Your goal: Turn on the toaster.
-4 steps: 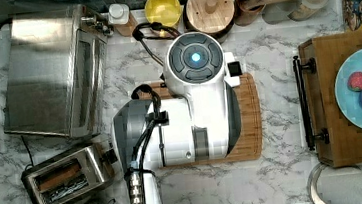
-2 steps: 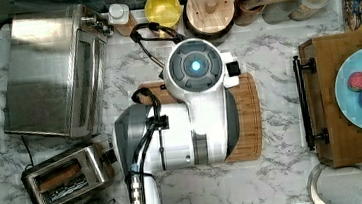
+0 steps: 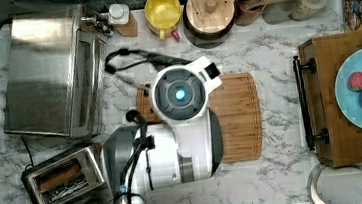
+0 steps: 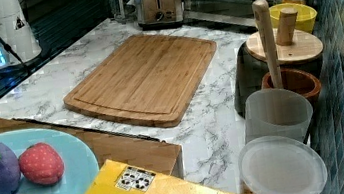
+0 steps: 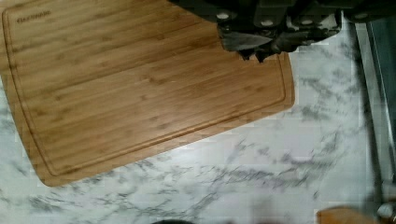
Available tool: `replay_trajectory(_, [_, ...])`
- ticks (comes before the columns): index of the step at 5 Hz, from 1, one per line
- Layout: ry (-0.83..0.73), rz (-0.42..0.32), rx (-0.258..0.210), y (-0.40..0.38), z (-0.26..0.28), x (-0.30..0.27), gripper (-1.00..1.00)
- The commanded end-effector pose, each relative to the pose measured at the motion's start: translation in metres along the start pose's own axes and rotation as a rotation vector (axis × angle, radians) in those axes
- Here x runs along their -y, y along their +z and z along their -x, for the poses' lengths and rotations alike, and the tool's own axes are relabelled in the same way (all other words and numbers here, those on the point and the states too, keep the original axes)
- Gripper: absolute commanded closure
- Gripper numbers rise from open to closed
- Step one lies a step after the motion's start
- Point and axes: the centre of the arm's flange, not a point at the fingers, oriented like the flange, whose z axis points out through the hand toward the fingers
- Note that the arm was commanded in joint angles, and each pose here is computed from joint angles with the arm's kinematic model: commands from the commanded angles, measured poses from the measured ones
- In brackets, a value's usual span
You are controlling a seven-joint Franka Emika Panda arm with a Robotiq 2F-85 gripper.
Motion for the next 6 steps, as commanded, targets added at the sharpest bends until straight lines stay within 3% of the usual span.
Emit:
replay_trajectory(1, [-0.390,-0.125,0.045,0.013,0.091,0.079,1.00])
replay_trajectory(3, [-0.537,-0.137,0.110,0.039,0.135,0.102,1.00])
replay_trajectory(5, [-0.565,-0.110,0.235,0.090,0.153,0.110,1.00])
replay_trajectory(6, [-0.577,-0.113,0.237,0.105,0.153,0.112,1.00])
